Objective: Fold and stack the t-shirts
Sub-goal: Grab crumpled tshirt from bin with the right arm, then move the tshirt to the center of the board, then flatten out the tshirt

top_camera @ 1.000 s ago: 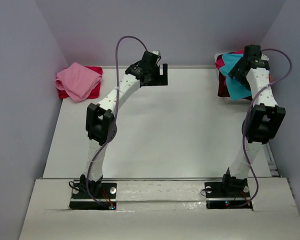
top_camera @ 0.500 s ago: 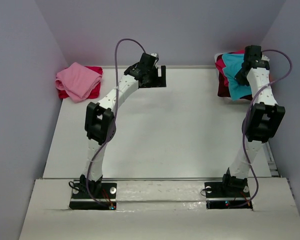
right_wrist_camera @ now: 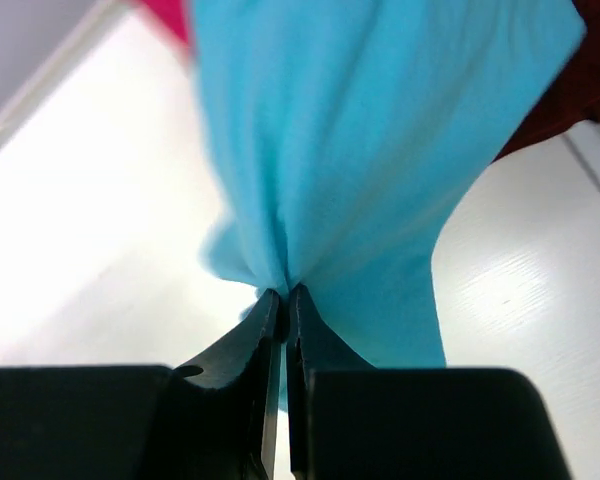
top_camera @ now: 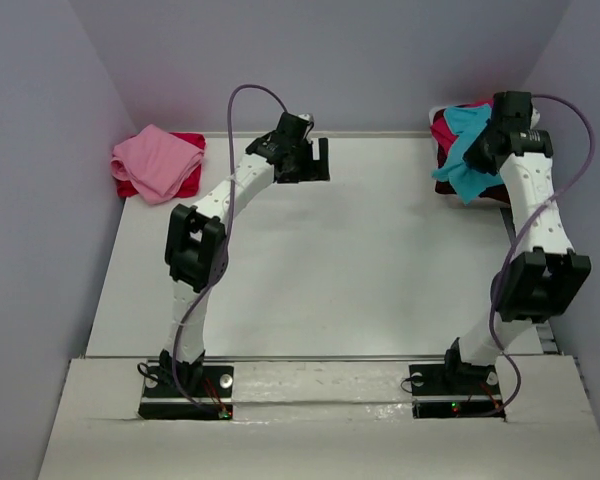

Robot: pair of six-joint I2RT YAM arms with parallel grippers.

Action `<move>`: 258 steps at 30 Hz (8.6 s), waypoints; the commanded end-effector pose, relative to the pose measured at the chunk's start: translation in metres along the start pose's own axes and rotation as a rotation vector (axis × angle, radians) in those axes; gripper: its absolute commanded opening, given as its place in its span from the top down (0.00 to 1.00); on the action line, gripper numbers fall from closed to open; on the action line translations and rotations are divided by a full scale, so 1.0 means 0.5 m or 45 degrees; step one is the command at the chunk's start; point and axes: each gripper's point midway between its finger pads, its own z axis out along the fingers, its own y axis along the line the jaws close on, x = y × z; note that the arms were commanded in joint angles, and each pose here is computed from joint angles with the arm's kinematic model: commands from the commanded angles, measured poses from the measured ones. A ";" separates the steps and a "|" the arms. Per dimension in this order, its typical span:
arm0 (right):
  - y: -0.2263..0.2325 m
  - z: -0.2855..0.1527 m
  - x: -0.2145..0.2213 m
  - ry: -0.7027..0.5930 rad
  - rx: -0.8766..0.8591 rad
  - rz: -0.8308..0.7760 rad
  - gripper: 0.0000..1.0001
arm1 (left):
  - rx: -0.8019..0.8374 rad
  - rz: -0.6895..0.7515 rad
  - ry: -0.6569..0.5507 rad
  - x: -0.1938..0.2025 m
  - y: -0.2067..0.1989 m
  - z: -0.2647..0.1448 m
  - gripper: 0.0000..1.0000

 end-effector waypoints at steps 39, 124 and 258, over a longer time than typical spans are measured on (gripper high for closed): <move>0.371 -0.662 0.351 -0.019 -1.129 -0.791 0.93 | -0.021 -0.076 -0.632 -0.093 0.000 -0.418 0.01; 0.240 -0.173 0.722 0.566 -0.471 -0.741 0.93 | 0.040 -0.042 -0.493 0.024 0.017 -0.384 0.01; 0.353 -0.552 0.216 -0.193 -0.633 -0.693 0.93 | 0.518 0.053 0.142 0.597 -0.303 -0.113 0.01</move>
